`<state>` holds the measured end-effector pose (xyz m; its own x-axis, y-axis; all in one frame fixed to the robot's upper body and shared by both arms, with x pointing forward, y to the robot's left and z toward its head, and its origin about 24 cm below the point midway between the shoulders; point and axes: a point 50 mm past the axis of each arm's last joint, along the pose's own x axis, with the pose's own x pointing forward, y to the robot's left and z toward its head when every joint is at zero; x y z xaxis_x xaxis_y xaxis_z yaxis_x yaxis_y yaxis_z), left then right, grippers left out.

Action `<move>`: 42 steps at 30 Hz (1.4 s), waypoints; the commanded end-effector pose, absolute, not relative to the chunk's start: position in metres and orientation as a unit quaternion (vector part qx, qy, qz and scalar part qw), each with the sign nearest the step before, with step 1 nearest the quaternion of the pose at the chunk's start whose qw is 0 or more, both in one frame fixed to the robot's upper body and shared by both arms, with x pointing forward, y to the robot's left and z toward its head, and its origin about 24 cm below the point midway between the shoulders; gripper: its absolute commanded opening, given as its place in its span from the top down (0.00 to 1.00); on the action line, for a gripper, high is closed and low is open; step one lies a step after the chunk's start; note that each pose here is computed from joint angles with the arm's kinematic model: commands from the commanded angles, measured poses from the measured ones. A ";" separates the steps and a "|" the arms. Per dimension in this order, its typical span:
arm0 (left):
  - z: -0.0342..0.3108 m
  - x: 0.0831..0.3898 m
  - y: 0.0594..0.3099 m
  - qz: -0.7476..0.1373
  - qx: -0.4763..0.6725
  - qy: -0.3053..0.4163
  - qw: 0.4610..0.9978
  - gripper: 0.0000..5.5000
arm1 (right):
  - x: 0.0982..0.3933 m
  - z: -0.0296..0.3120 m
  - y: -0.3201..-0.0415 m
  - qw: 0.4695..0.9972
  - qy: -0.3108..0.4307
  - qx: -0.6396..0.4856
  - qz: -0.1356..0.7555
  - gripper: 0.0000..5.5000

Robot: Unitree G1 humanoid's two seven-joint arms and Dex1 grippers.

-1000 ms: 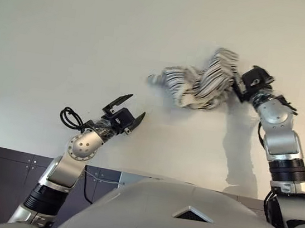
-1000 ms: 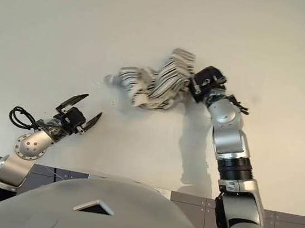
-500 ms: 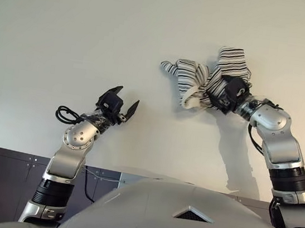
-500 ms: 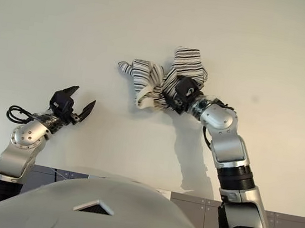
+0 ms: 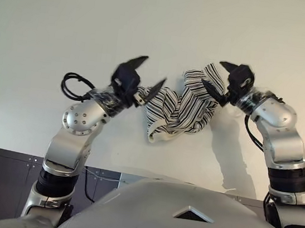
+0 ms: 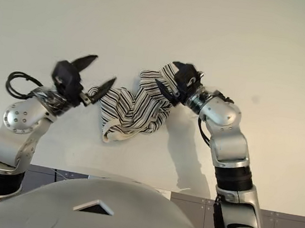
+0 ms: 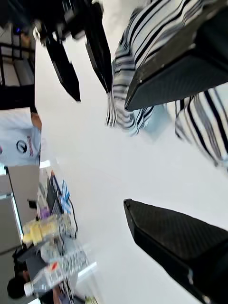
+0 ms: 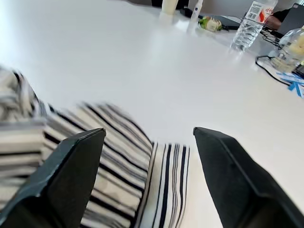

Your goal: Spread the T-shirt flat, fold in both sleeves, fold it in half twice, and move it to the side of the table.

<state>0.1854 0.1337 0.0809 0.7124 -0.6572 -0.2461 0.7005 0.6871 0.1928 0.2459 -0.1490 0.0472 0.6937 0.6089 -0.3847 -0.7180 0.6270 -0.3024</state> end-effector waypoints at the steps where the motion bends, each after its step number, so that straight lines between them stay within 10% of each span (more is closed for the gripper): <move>1: 0.026 0.167 0.146 -0.423 0.298 0.225 0.826 0.38 | 0.258 0.030 -0.163 0.863 0.148 -0.334 0.348 0.38; 11: 0.009 0.135 0.184 -0.450 0.369 0.273 0.766 0.38 | 0.321 0.017 -0.194 0.863 0.142 -0.455 0.165 0.38; 19: 0.024 0.174 0.191 -0.260 0.350 0.168 0.884 0.38 | 0.219 0.040 -0.251 0.847 0.208 -0.380 0.308 0.38; 25: 0.018 0.158 0.210 -0.296 0.375 0.203 0.855 0.38 | 0.248 0.096 -0.203 0.905 0.082 -0.268 0.319 0.38; 31: 0.016 0.163 0.209 -0.313 0.352 0.187 0.862 0.38 | 0.202 0.018 -0.240 0.812 0.300 -0.308 0.394 0.38; 38: -0.001 0.132 0.214 -0.429 0.304 0.240 0.816 0.38 | 0.287 -0.010 -0.260 0.867 0.277 -0.388 0.149 0.38; 42: -0.002 0.129 0.214 -0.457 0.291 0.239 0.806 0.38 | 0.312 0.013 -0.233 0.972 0.185 -0.098 0.105 0.38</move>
